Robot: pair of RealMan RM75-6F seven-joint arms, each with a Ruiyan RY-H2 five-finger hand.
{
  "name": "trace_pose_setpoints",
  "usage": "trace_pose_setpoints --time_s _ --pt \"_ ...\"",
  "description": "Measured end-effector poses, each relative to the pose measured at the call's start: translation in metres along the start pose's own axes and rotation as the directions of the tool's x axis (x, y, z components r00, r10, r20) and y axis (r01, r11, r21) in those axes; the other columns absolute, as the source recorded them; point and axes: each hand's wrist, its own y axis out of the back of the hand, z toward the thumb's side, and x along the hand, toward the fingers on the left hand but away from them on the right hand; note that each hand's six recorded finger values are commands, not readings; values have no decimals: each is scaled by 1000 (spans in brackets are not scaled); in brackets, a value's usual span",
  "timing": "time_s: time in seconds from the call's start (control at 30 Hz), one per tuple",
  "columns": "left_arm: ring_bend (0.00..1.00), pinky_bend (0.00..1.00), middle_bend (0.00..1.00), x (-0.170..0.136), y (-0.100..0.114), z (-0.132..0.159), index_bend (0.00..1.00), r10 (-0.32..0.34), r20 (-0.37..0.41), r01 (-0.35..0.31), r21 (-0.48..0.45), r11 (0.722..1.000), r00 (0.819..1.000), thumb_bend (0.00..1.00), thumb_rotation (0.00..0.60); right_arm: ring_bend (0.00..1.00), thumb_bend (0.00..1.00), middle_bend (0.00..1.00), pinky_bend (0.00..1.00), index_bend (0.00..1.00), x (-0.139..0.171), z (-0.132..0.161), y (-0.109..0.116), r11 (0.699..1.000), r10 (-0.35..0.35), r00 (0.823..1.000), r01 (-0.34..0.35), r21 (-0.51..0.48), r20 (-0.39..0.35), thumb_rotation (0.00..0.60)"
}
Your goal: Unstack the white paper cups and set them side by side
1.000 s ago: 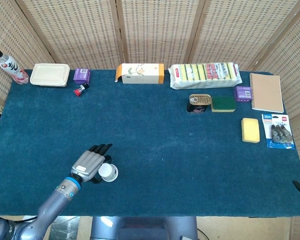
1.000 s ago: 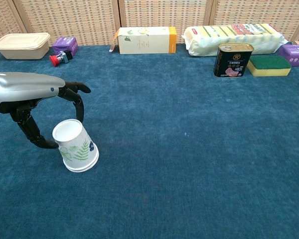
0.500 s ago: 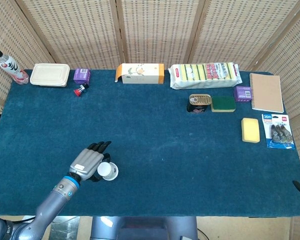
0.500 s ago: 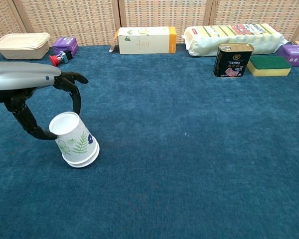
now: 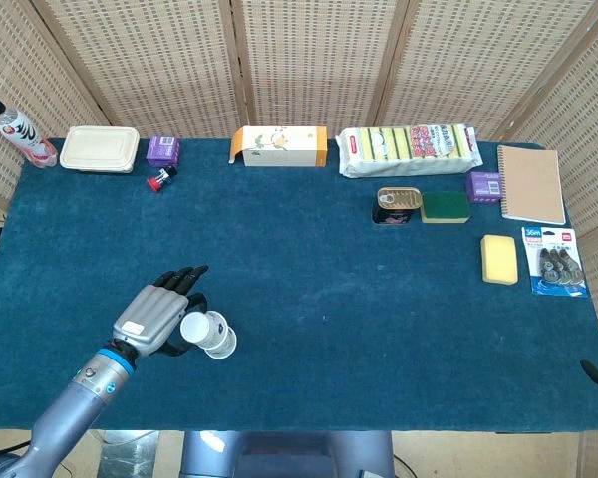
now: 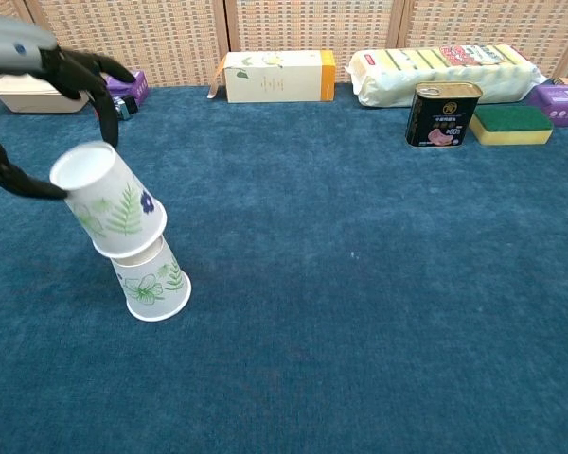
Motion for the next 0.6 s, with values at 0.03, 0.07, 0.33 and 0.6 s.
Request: trace_pose_setpoints --time_s 0.03,0.07,0.33,0.6 --pt "0 91 0 -3 5 -1 374 11 1 -11 -3 1000 1000 206 600 0 14 0 0 111 0 0 0 1000 1 1000 -1 1 0 600" --pt "0 91 0 -6 12 -3 374 28 1 -28 -6 1000 1000 206 600 0 14 0 0 111 0 1 -1 1000 2 1000 -2 0 -1 600" --pt "0 91 0 -32 40 -28 374 94 -28 -94 -16 995 995 206 600 0 14 0 0 110 1 3 -2 1000 7 1000 -7 3 -7 600" --pt "0 91 0 -22 3 -55 374 -10 -72 7 -39 999 997 206 600 0 14 0 0 111 0 3 -4 1000 11 1000 -11 7 -2 600"
